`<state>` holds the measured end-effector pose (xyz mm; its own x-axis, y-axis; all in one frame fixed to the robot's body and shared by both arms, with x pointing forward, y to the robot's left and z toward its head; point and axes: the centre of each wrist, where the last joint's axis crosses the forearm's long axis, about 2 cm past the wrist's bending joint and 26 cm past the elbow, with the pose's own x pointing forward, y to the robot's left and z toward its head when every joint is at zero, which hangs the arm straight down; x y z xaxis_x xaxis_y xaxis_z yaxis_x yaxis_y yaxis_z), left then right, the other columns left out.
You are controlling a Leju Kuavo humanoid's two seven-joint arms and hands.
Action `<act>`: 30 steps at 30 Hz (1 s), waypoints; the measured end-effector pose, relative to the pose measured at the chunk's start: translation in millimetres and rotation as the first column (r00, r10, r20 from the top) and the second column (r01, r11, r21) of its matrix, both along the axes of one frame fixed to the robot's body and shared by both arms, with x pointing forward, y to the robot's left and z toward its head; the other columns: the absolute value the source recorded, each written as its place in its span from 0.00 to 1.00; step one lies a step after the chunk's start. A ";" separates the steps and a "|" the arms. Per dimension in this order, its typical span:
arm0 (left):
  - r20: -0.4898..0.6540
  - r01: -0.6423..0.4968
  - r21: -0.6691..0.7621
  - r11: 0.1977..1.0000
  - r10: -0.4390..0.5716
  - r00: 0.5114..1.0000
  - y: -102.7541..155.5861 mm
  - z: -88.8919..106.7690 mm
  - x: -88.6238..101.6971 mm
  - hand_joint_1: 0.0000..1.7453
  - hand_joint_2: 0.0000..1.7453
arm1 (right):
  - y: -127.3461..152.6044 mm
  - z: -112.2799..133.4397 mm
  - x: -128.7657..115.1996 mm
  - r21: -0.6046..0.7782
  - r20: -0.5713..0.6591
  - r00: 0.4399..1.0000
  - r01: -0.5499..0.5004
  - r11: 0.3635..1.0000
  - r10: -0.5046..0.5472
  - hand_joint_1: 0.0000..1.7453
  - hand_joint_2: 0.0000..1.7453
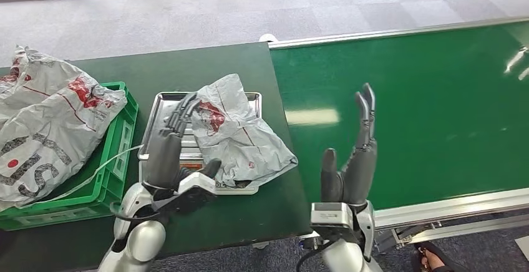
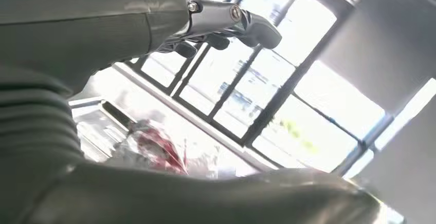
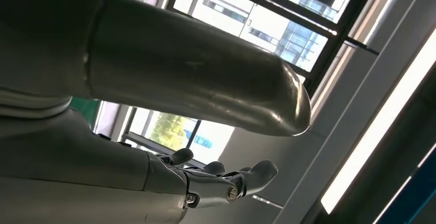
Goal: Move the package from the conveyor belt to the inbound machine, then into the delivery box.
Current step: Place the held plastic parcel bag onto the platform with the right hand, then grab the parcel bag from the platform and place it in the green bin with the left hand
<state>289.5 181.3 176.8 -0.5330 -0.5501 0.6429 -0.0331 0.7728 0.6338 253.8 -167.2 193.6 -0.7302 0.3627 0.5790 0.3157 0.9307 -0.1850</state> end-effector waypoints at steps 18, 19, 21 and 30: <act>-0.401 0.409 0.706 0.578 -0.149 0.904 -2.1 50.9 161.0 0.00 1.00 | -40.9 -4.6 -7.6 -0.041 0.033 0.999 -0.008 0.999 0.010 0.00 0.00; -0.417 0.414 0.712 0.567 -0.132 0.899 -2.6 49.5 162.9 0.00 1.00 | -41.4 -5.1 -7.7 -0.045 0.034 0.999 -0.008 0.999 0.010 0.00 0.00; -0.447 0.422 0.720 0.551 -0.097 0.889 -2.9 43.8 164.4 0.00 1.00 | -41.6 -6.0 -8.5 -0.049 0.037 0.999 -0.008 0.999 0.010 0.00 0.00; -0.513 0.451 0.756 0.474 0.001 0.859 -2.3 21.7 162.6 0.52 1.00 | -40.7 -6.8 -9.8 -0.060 0.043 0.999 -0.006 0.998 0.008 0.00 0.00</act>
<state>452.1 179.0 198.5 -0.5495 -0.8271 0.1184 0.4746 -0.1923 0.8589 244.0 -207.9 186.8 -0.7569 0.3906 0.5239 0.3181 0.9206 -0.2267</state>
